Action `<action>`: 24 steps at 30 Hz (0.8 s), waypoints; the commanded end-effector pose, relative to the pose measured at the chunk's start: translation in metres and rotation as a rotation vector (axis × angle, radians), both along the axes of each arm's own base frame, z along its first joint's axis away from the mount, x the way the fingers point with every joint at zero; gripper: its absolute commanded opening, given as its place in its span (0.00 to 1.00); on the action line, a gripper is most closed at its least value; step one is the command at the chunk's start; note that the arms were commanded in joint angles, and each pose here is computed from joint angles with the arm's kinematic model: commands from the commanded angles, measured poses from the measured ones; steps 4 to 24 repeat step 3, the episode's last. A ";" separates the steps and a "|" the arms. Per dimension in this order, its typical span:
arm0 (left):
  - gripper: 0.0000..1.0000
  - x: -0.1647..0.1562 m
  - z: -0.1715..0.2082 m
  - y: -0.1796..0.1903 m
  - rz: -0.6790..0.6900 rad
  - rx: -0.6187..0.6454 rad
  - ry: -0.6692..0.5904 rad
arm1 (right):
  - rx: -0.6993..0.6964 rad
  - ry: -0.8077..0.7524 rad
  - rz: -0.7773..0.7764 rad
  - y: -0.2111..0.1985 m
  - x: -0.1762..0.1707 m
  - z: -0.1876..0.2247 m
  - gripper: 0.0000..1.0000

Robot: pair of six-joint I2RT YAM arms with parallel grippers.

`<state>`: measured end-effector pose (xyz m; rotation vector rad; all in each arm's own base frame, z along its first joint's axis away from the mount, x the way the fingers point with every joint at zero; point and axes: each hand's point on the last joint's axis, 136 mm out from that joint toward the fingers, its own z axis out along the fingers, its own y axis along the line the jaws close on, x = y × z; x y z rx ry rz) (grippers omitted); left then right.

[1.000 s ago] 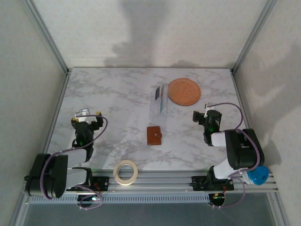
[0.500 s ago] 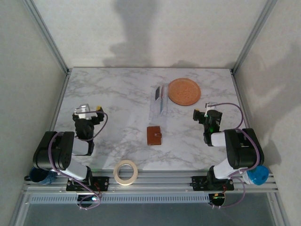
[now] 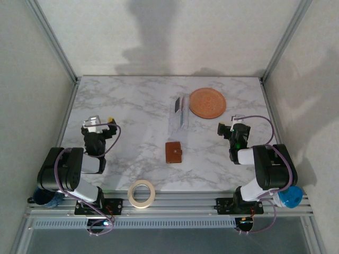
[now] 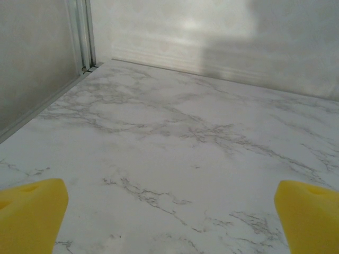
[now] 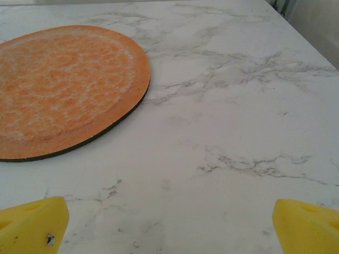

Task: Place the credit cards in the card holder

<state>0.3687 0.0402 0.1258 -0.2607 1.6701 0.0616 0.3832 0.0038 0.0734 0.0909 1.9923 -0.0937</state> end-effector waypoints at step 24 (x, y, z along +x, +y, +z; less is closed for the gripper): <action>1.00 0.004 0.004 0.002 0.001 -0.018 -0.017 | 0.002 -0.042 -0.021 -0.003 0.007 0.013 0.99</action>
